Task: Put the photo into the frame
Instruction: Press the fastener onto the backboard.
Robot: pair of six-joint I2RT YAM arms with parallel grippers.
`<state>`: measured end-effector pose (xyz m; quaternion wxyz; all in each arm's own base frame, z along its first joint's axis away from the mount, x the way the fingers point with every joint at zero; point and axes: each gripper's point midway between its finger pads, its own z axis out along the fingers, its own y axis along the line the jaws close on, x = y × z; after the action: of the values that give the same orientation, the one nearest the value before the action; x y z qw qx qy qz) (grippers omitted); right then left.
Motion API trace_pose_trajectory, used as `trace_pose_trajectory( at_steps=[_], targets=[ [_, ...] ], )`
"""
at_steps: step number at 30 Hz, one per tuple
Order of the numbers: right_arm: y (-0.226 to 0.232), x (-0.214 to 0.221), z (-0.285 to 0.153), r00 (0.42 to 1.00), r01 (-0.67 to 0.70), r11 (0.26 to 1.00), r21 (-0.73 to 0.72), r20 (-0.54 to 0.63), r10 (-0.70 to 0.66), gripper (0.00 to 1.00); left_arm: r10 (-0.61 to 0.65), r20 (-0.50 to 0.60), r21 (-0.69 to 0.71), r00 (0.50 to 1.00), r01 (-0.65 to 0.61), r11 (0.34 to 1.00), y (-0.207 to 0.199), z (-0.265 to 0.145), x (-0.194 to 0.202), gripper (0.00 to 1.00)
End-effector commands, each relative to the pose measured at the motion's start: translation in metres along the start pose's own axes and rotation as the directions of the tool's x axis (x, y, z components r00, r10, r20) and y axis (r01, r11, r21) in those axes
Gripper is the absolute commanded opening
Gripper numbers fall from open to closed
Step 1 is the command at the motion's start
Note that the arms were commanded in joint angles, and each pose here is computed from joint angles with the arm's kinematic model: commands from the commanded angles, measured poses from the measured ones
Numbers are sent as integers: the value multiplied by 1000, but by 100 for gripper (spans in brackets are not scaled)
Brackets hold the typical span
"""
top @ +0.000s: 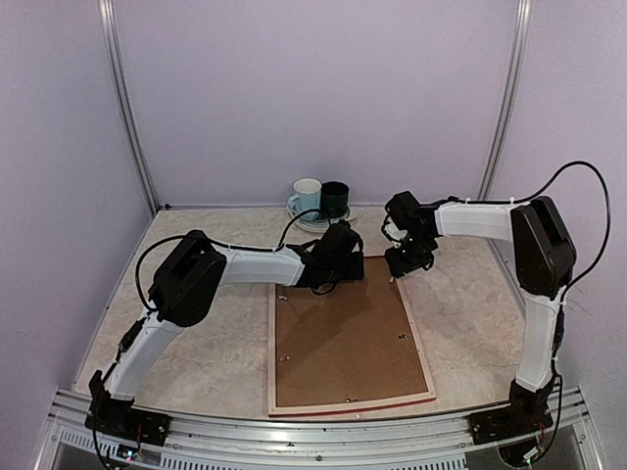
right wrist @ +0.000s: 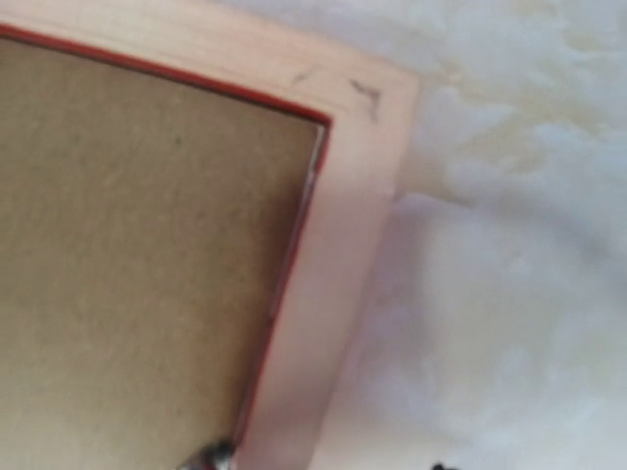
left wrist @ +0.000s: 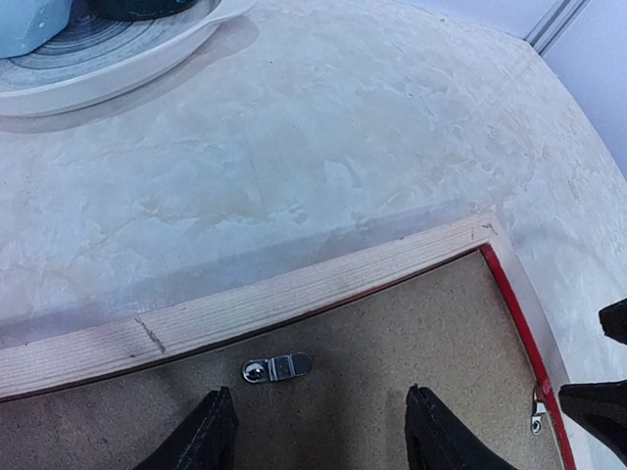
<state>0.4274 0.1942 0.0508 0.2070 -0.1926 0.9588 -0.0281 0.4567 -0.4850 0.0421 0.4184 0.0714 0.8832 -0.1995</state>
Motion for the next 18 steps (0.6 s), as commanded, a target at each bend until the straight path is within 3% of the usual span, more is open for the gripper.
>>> trace_pose_trajectory(
  at_steps=[1, 18],
  targets=[
    [-10, -19, -34, 998, -6, 1000, 18, 69, 5, 50, 26, -95, -63, 995, -33, 998, 26, 9, 32, 59],
    [4, 15, 22, 999, 4, 1000, -9, -51, -4, 50, 33, -111, -50, 993, -38, 998, 22, 11, 39, 59]
  ],
)
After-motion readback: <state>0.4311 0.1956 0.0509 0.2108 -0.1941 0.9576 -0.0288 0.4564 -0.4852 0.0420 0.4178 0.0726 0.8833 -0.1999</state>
